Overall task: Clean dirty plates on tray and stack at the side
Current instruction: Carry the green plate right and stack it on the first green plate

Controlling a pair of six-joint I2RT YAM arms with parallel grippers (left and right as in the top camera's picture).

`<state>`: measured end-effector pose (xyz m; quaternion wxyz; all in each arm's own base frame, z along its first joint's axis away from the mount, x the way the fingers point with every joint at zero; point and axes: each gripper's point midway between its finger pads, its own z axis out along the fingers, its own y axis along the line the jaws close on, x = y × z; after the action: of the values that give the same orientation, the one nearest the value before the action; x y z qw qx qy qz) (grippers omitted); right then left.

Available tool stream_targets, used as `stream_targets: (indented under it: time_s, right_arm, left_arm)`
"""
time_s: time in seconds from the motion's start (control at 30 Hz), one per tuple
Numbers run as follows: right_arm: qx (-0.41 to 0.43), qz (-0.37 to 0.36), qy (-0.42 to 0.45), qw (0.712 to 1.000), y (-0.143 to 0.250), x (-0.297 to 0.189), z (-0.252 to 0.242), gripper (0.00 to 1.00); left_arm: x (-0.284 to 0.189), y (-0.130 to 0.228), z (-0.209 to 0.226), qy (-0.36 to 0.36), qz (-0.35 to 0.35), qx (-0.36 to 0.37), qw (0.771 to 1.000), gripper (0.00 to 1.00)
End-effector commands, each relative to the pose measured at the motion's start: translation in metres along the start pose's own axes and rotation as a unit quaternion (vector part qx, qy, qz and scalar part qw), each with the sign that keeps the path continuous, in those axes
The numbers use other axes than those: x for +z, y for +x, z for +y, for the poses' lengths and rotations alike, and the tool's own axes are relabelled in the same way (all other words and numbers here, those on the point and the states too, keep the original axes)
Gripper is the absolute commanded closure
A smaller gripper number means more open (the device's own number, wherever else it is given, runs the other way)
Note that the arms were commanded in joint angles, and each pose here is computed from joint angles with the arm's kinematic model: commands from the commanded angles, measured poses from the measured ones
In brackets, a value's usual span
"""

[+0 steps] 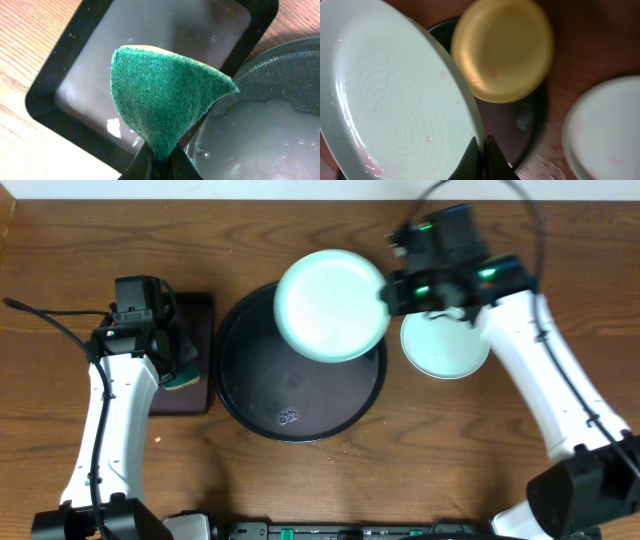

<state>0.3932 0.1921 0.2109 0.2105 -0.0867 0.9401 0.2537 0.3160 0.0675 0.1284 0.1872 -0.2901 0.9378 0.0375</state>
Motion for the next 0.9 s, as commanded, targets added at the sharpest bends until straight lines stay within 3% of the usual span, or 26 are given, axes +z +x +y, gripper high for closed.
stream_targets:
  time_s: [0.0,0.13,0.33,0.57,0.87]
  right_arm:
    - [0.062,-0.022,-0.004,0.998,-0.011,-0.034,-0.037,0.99]
    - [0.133,-0.026,0.119,0.984,-0.002,-0.059,-0.118,0.99]
    - [0.199,-0.008,0.226,0.954,0.031,-0.077,-0.193,0.99]
    - [0.257,0.013,0.249,0.934,0.08,-0.057,-0.244,0.99]
    - [0.262,0.012,0.249,0.932,0.107,-0.027,-0.263,0.99]
  left_arm:
    - [-0.002,-0.004,0.001,0.0,-0.004,0.002,1.0,0.93]
    - [-0.002,-0.004,0.001,0.0,-0.004,0.002,1.0,0.92]
    - [-0.002,-0.003,0.001,0.0,-0.003,0.002,1.0,0.93]
    - [-0.002,-0.004,0.001,0.0,-0.004,0.002,1.0,0.93]
    - [-0.002,-0.003,0.001,0.0,-0.003,0.002,1.0,0.93]
